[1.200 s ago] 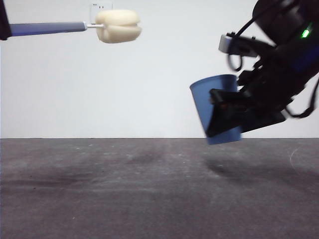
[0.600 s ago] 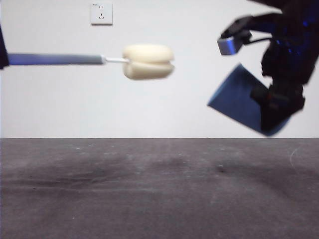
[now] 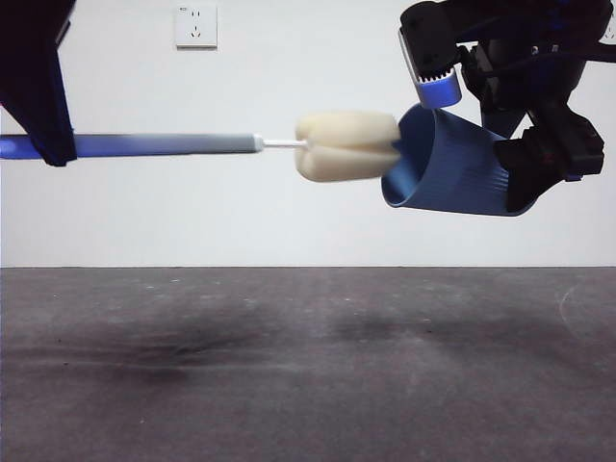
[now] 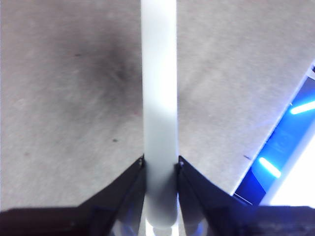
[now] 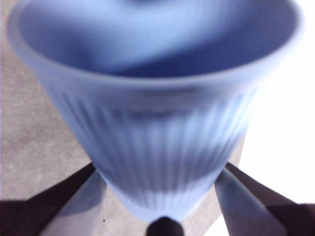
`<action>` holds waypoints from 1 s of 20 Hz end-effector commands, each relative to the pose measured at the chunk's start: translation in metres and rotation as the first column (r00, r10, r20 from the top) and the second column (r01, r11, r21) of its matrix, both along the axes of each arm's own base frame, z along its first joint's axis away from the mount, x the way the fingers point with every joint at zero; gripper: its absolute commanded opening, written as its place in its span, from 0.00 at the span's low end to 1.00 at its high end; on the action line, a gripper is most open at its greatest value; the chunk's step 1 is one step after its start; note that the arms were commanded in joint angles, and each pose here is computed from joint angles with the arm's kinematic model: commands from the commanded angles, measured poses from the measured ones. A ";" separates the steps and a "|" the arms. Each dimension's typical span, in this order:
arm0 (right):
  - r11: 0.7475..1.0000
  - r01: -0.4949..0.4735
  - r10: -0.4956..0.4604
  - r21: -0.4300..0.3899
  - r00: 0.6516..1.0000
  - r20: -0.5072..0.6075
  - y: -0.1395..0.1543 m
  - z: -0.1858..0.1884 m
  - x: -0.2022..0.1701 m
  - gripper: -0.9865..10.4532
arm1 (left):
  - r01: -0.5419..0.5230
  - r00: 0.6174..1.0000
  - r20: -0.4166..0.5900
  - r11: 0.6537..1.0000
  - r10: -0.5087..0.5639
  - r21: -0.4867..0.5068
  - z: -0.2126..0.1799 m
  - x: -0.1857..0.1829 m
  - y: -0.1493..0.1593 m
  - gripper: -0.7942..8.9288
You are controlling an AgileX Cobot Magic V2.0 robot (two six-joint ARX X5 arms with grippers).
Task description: Pick up the cup brush,pick up the cup,insert the brush into the cup,clean the cup,put the cup brush back,put the cup back to the fixed position on the table
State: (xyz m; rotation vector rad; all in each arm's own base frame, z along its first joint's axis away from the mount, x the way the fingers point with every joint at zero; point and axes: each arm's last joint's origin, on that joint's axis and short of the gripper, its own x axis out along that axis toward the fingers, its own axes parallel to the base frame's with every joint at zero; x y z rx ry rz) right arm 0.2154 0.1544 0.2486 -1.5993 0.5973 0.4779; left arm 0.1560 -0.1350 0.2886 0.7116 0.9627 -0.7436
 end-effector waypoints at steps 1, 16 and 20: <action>1.000 -0.014 0.014 -0.011 1.000 0.003 0.003 -0.001 -0.001 0.08 | 0.035 0.999 -0.016 0.999 -0.034 0.014 -0.006 -0.001 -0.006 0.07; 0.972 -0.201 0.201 -0.122 0.979 -0.012 0.036 -0.006 -0.028 0.08 | 0.062 0.996 -0.060 0.991 -0.070 -0.121 -0.016 0.023 -0.047 0.07; 0.968 -0.221 0.221 -0.121 0.975 -0.012 0.042 -0.007 -0.034 0.08 | 0.037 0.996 -0.073 0.989 -0.047 -0.142 -0.014 0.025 -0.049 0.07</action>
